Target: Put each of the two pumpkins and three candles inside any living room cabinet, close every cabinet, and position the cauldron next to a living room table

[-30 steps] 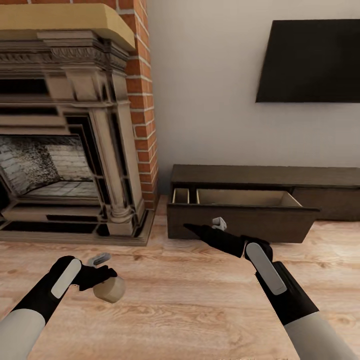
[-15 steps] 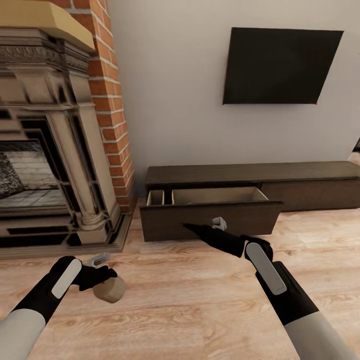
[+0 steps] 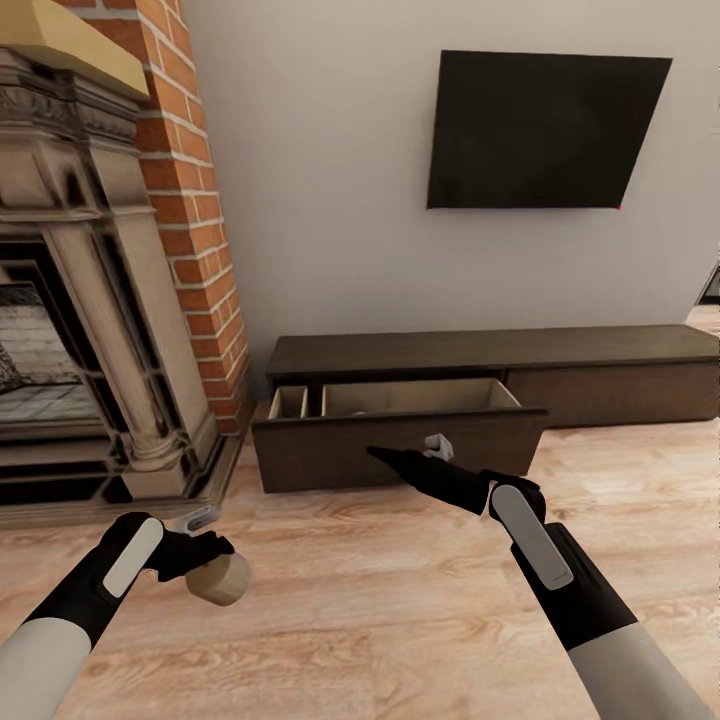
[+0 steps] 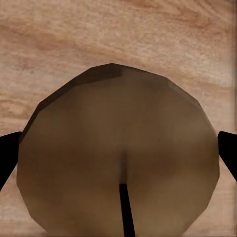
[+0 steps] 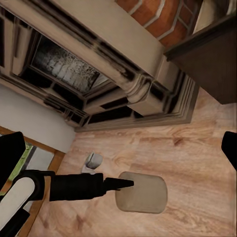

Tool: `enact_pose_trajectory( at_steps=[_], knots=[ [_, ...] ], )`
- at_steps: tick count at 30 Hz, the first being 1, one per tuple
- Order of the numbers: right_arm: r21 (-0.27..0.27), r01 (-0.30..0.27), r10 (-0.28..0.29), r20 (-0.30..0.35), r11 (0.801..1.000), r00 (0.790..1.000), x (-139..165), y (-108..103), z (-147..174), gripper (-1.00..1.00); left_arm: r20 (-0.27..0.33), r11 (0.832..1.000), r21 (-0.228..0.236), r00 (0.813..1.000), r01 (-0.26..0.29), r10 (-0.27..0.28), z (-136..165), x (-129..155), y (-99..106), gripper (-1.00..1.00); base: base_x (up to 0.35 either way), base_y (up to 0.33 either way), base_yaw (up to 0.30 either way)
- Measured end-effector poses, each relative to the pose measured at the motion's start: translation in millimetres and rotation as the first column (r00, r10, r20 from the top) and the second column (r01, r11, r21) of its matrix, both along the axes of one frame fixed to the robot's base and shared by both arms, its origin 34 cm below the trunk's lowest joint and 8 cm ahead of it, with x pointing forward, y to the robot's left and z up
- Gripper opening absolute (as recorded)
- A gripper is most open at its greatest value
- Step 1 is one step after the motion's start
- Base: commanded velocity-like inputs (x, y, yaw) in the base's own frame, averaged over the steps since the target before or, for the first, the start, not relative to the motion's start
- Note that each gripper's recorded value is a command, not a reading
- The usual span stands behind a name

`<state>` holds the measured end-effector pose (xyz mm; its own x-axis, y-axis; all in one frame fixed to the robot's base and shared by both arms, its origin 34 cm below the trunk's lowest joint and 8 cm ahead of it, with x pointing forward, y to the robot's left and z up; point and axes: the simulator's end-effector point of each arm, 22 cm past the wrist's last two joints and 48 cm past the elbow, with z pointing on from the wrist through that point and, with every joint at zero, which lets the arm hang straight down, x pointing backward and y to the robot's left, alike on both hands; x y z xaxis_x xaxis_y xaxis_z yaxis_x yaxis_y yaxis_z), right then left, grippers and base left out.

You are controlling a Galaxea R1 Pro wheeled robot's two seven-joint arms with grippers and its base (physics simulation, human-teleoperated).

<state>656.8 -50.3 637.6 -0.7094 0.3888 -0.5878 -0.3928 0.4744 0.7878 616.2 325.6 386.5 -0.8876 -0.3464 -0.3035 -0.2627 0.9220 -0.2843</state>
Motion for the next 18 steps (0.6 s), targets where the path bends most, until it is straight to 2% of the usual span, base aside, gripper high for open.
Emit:
enact_pose_trajectory(
  at_steps=[13,18],
  knots=[
    [0.0,0.0,0.0,0.006,1.0,1.0,-0.8,-0.5,3.8,1.0,0.007,1.0,-0.001,1.0,0.0,0.0,3.5,1.0,-1.2,-1.0,0.191,-0.183,-0.252],
    [0.0,0.0,0.0,0.008,1.0,1.0,-1.1,-0.8,4.6,1.0,0.007,1.0,-0.014,1.0,0.0,0.0,5.2,1.0,-3.7,-1.0,0.064,-0.07,-0.269]
  ],
)
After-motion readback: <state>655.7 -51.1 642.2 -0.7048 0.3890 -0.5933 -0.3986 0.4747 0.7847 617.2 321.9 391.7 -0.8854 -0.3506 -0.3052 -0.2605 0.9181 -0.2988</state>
